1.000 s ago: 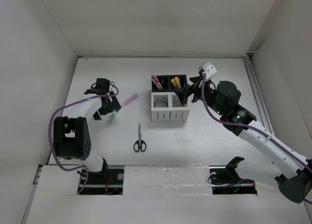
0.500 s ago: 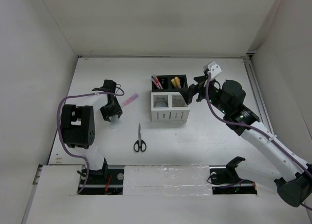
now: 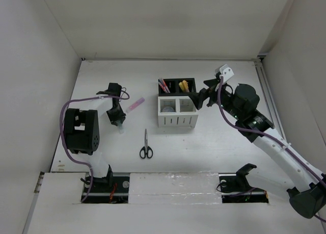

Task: Sort the stationery into containers
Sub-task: Pick up the stationery from the center of the board.

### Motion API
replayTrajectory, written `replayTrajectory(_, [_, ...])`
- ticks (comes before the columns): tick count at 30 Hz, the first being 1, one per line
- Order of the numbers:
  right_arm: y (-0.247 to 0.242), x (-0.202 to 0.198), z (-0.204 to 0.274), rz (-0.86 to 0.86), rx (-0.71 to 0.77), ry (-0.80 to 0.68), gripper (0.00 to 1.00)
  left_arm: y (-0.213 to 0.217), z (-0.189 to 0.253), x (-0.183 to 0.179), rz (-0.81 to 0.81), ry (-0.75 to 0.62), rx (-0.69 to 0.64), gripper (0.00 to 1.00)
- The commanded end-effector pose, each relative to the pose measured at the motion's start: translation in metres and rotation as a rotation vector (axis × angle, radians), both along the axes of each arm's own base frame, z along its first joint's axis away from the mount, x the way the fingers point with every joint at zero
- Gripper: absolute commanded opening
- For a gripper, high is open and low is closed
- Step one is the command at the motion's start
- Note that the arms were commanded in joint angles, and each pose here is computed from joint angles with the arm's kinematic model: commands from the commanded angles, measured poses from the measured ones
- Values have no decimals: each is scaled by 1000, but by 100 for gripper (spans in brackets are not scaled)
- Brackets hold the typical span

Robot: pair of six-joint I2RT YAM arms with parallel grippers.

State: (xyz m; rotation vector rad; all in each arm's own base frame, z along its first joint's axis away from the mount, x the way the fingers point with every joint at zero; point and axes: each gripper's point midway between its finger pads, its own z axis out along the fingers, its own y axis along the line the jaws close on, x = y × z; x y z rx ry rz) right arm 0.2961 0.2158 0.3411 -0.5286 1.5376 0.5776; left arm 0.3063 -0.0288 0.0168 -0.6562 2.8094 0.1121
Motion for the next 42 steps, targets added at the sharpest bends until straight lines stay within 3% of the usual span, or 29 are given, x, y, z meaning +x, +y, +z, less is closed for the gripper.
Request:
replayTrajectory(1, [-1, -1, 11, 8, 20, -33, 100, 10, -18, -30, 8, 136, 45, 14])
replayTrajectory(4, [-1, -1, 11, 8, 20, -33, 100, 7, -15, -29, 6, 128, 32, 0])
replayTrajectory(8, [-2, 0, 11, 8, 27, -28, 100, 11, -1, -20, 20, 69, 51, 0])
replayTrajectory(15, [6, -4, 15, 71, 95, -5, 100, 3, 114, 2, -14, -360, 56, 0])
replayTrajectory(16, [11, -4, 15, 93, 109, 3, 100, 0, 143, 6, -26, -474, 30, 0])
replayTrajectory(18, [24, -11, 26, 173, 176, 4, 100, -19, 152, -1, -121, -536, -68, 0])
replayTrajectory(24, [78, -17, 61, 324, 387, 83, 100, -76, 237, -22, -428, -887, -340, 0])
replayTrajectory(29, [152, -27, 96, 371, 415, 132, 100, -89, 261, -43, -520, -979, -407, 0])
replayTrajectory(32, [195, -8, 57, 355, 326, 256, 93, -91, 278, -53, -549, -1042, -421, 0])
replayTrajectory(42, [257, -7, 24, 365, 271, 353, 78, -96, 282, -61, -581, -1070, -444, 0])
